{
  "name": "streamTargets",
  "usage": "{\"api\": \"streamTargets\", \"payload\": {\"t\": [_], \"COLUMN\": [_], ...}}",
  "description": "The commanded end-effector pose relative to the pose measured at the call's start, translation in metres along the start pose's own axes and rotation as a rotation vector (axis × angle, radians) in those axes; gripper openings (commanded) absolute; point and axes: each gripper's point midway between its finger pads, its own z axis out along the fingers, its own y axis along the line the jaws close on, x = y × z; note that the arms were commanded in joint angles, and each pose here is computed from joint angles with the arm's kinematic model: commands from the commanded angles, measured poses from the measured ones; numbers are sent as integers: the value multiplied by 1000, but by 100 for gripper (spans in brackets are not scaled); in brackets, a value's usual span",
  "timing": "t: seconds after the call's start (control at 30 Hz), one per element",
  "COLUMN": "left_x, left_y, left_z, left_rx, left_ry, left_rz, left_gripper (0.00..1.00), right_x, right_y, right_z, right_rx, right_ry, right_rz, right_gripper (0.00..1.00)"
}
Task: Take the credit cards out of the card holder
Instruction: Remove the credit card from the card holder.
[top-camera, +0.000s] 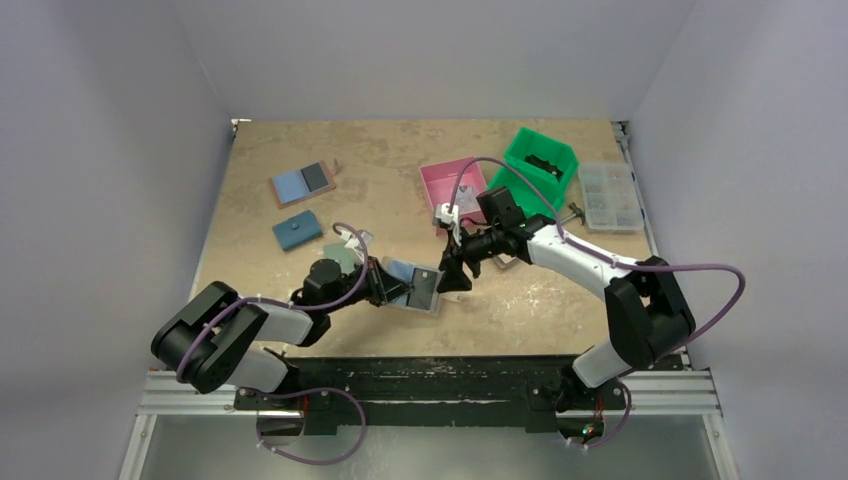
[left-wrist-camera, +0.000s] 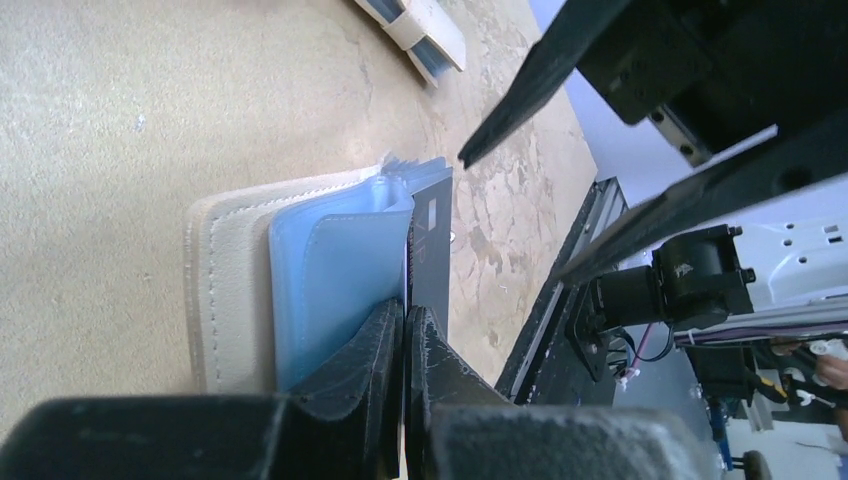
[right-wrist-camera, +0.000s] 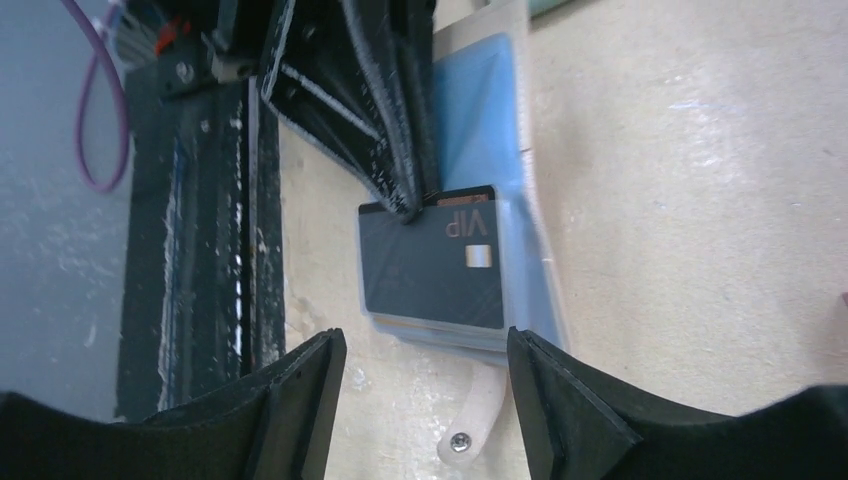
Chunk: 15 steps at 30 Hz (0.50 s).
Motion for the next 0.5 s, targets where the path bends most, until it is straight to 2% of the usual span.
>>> {"api": "streamTargets", "payload": {"t": [0.0, 0.13, 0.23, 0.33, 0.4, 0.47], "left_x": [-26, -27, -29, -32, -33, -35], "left_y": [-27, -26, -28, -29, -29, -33], "left_z": [-3, -4, -4, -6, -7, -9], "left_rx": [107, 105, 110, 109, 111, 130], "left_ry": [-113, -127, -141, -160, -174, -192], "left_rz": [142, 143, 137, 121, 108, 96], "left_gripper": [0, 0, 0, 0, 0, 0], "right_x": [-32, -34, -32, -31, -29, -26], "right_y": [8, 5, 8, 15, 17, 16], "right_z": [-14, -15, -13, -11, -10, -7], "right_rx": [-51, -64, -103, -158, -173, -180], "right_ry": [-129, -148, -148, -146, -143, -136], "right_rz": [75, 158, 204, 228, 246, 268], "right_gripper": [69, 68, 64, 43, 37, 36]}}
